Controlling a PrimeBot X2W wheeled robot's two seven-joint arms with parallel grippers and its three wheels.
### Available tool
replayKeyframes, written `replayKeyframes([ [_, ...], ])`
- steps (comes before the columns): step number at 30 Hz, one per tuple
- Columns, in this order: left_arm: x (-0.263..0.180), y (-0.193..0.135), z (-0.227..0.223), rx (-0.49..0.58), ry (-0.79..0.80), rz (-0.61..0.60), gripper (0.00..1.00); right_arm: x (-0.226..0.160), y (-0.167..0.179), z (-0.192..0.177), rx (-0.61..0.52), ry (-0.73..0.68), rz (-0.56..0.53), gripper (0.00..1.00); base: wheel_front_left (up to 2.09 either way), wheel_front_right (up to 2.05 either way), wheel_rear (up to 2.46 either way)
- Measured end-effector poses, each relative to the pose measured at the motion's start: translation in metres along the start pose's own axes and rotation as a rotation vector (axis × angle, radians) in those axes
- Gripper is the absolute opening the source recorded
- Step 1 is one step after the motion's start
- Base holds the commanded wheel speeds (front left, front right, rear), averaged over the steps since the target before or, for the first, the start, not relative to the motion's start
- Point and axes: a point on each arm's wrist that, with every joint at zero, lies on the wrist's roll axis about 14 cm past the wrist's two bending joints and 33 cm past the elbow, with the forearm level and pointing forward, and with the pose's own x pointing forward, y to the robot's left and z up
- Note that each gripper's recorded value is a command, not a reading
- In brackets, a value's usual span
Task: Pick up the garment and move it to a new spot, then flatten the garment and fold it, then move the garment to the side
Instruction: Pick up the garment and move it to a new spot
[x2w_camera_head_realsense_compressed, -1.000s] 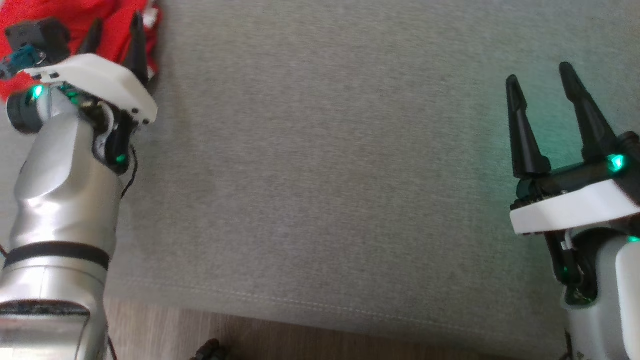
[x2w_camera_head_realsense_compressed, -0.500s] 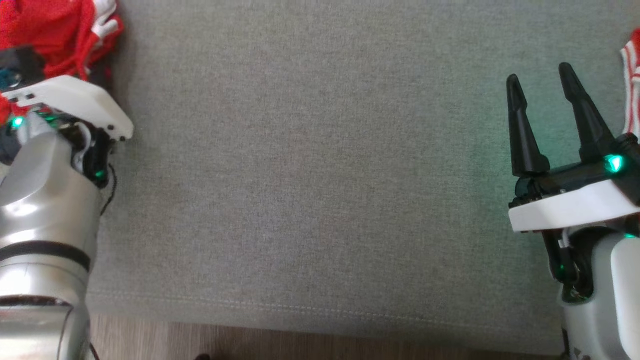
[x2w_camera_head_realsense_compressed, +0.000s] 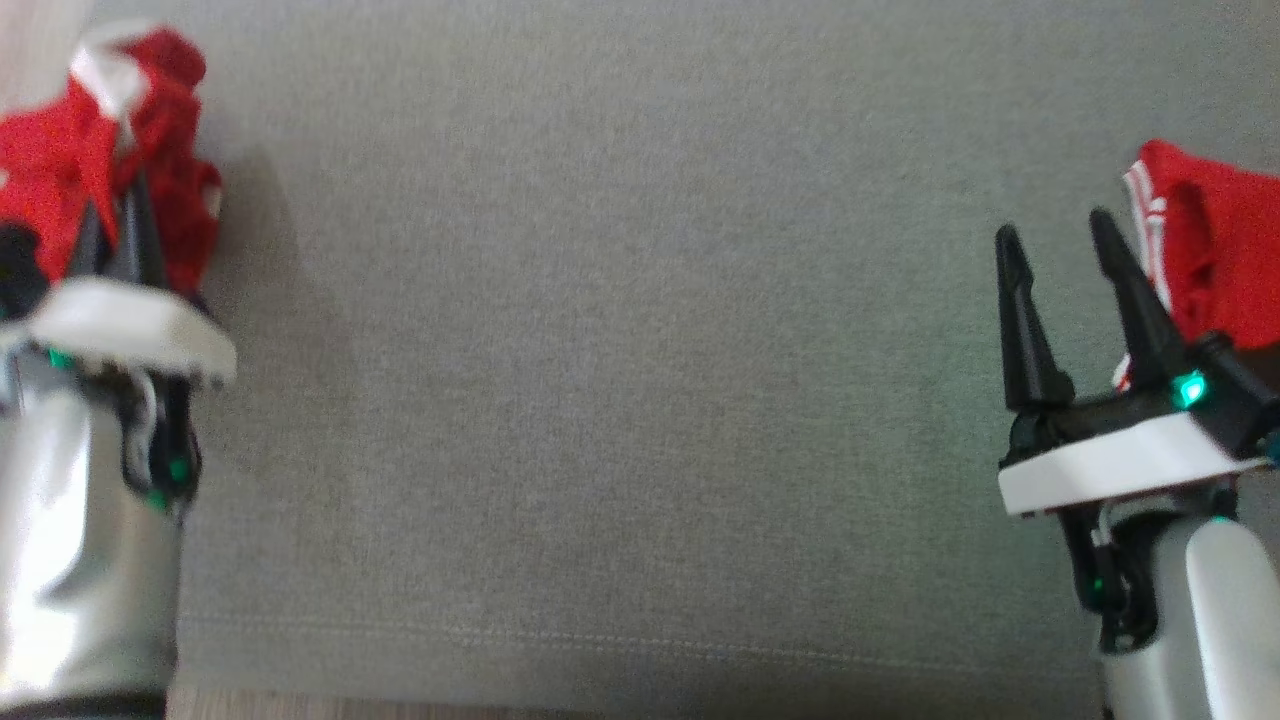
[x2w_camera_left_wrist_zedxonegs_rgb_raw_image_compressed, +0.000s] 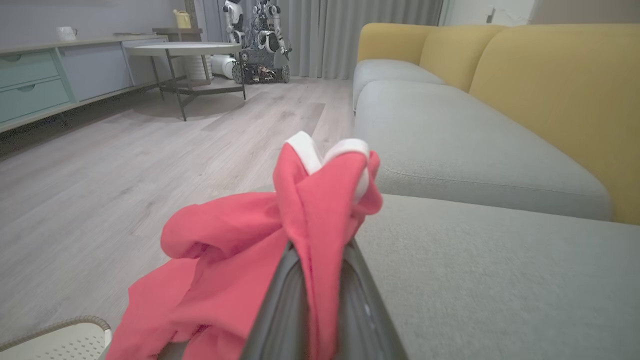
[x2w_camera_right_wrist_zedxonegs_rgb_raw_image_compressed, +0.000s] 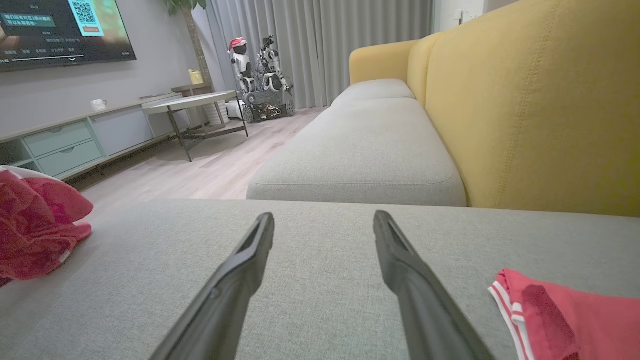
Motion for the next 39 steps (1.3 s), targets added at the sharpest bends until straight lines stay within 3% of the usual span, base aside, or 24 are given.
replayKeyframes([
  [11, -0.106, -0.034, -0.002, -0.024, -0.038, -0.037, 0.0, -0.048, -0.003, 0.015, 0.005, -0.022, -0.053, 1.0, 0.0, 0.0, 0.0],
  [20, -0.116, -0.086, 0.017, -0.03, -0.052, -0.185, 0.0, -0.061, -0.013, 0.016, 0.013, -0.025, -0.096, 1.0, 0.0, 0.0, 0.0],
  [24, -0.105, -0.134, 0.022, -0.044, -0.062, -0.34, 0.0, -0.06, -0.011, 0.009, 0.02, -0.008, -0.092, 1.0, 0.0, 0.0, 0.0],
  [33, -0.098, -0.281, 0.055, -0.121, -0.156, -0.776, 0.0, -0.065, -0.028, 0.005, 0.026, 0.004, -0.144, 1.0, 0.0, 0.0, 0.0],
  [39, -0.103, -0.327, 0.045, -0.145, -0.138, -0.916, 0.0, -0.069, -0.045, -0.007, 0.033, 0.03, -0.197, 1.0, 0.0, 0.0, 0.0],
])
